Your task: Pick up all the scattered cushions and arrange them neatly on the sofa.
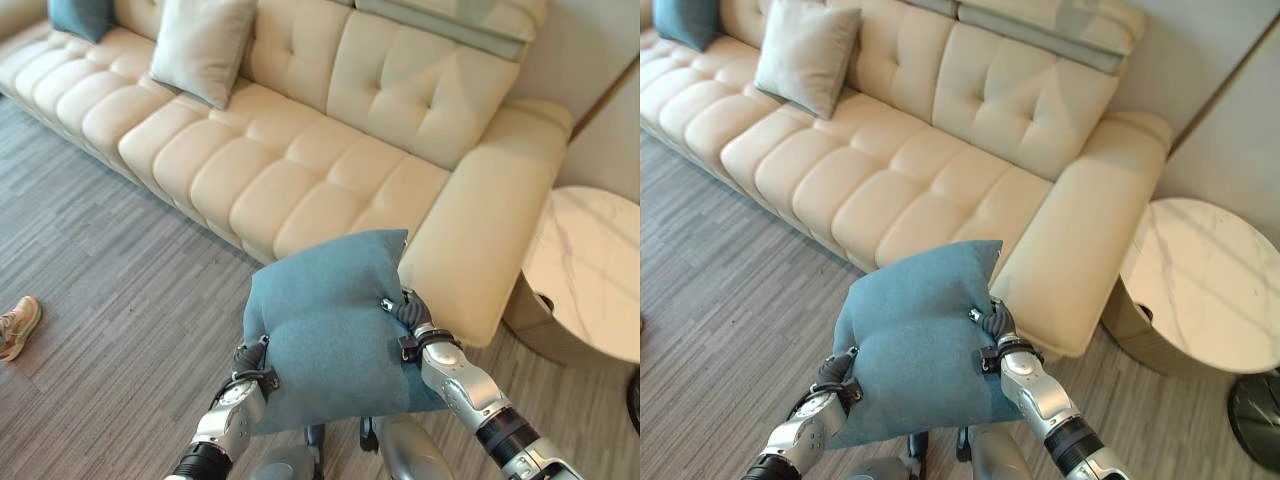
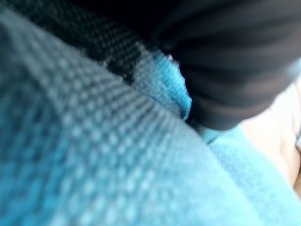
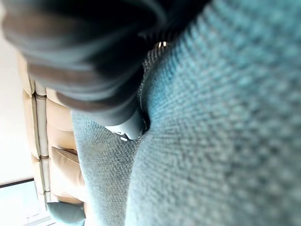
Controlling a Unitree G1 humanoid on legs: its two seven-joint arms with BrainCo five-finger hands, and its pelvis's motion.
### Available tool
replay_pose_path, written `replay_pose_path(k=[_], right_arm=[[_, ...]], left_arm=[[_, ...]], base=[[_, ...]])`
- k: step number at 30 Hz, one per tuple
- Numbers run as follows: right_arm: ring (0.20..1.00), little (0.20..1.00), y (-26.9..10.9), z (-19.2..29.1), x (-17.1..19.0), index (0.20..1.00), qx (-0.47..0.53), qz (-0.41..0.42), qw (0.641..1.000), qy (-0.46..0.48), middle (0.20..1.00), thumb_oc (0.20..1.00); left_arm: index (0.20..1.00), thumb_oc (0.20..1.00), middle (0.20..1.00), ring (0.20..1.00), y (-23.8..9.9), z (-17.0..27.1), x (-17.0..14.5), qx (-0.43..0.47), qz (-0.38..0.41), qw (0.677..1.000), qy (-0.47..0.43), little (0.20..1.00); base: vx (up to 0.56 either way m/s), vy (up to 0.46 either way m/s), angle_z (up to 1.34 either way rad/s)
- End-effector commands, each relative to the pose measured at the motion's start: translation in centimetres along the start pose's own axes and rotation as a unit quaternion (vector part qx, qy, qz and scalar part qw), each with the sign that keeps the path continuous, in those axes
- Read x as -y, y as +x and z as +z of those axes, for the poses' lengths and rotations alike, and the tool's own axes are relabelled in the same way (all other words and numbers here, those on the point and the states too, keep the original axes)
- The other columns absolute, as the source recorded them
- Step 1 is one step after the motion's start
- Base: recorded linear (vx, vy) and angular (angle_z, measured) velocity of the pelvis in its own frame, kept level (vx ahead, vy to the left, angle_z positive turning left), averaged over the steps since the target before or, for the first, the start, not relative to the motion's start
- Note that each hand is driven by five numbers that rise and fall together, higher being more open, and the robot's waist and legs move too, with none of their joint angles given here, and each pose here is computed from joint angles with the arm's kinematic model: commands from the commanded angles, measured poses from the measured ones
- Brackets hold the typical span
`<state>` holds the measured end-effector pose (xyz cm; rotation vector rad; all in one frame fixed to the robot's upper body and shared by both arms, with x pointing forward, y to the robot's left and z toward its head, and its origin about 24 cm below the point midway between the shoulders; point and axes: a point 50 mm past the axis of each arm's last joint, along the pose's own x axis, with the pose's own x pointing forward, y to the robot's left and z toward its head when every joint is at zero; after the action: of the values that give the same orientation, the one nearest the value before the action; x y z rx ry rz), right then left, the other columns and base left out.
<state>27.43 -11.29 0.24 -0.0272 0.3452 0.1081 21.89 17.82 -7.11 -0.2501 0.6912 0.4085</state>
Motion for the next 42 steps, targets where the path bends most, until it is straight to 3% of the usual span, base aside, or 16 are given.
replay_pose_path(k=[1,13,20,29,35,42], right_arm=[[0.200,0.200,-0.6,3.2,-4.1,0.200,0.076,0.091,0.991,0.065,0.200,0.200],[0.200,0.200,-0.6,2.7,-4.4,0.200,0.067,0.088,0.992,0.052,0.200,0.200],[0.200,0.200,-0.8,1.6,-3.5,0.200,0.046,0.074,0.995,0.049,0.200,0.200],[0.200,0.200,-0.5,2.1,-5.1,0.200,0.051,0.083,0.994,0.055,0.200,0.200],[0.200,0.200,0.2,3.2,-7.1,0.200,0.058,0.110,0.991,0.057,0.200,0.200],[0.200,0.200,0.1,3.5,-6.7,0.200,0.074,0.116,0.989,0.059,0.200,0.200]], left_arm=[[0.200,0.200,0.200,0.200,-1.8,3.2,6.9,0.079,-0.146,0.986,-0.031,0.200],[0.200,0.200,0.200,0.200,-1.9,2.1,5.9,0.061,-0.118,0.990,-0.046,0.200],[0.200,0.200,0.200,0.200,-1.9,1.3,6.5,0.048,-0.119,0.991,-0.025,0.200],[0.200,0.200,0.200,0.200,-1.8,2.2,7.3,0.065,-0.123,0.990,-0.013,0.200],[0.200,0.200,0.200,0.200,-1.1,4.1,5.7,0.096,-0.086,0.991,-0.042,0.200],[0.200,0.200,0.200,0.200,-0.6,5.1,3.4,0.139,-0.054,0.989,0.018,0.200]], base=[[0.38,-0.198,0.47],[0.25,-0.053,-0.36],[0.40,0.284,-0.64],[0.11,0.214,-0.29],[-0.02,-0.024,-0.89],[0.06,-0.109,-0.31]])
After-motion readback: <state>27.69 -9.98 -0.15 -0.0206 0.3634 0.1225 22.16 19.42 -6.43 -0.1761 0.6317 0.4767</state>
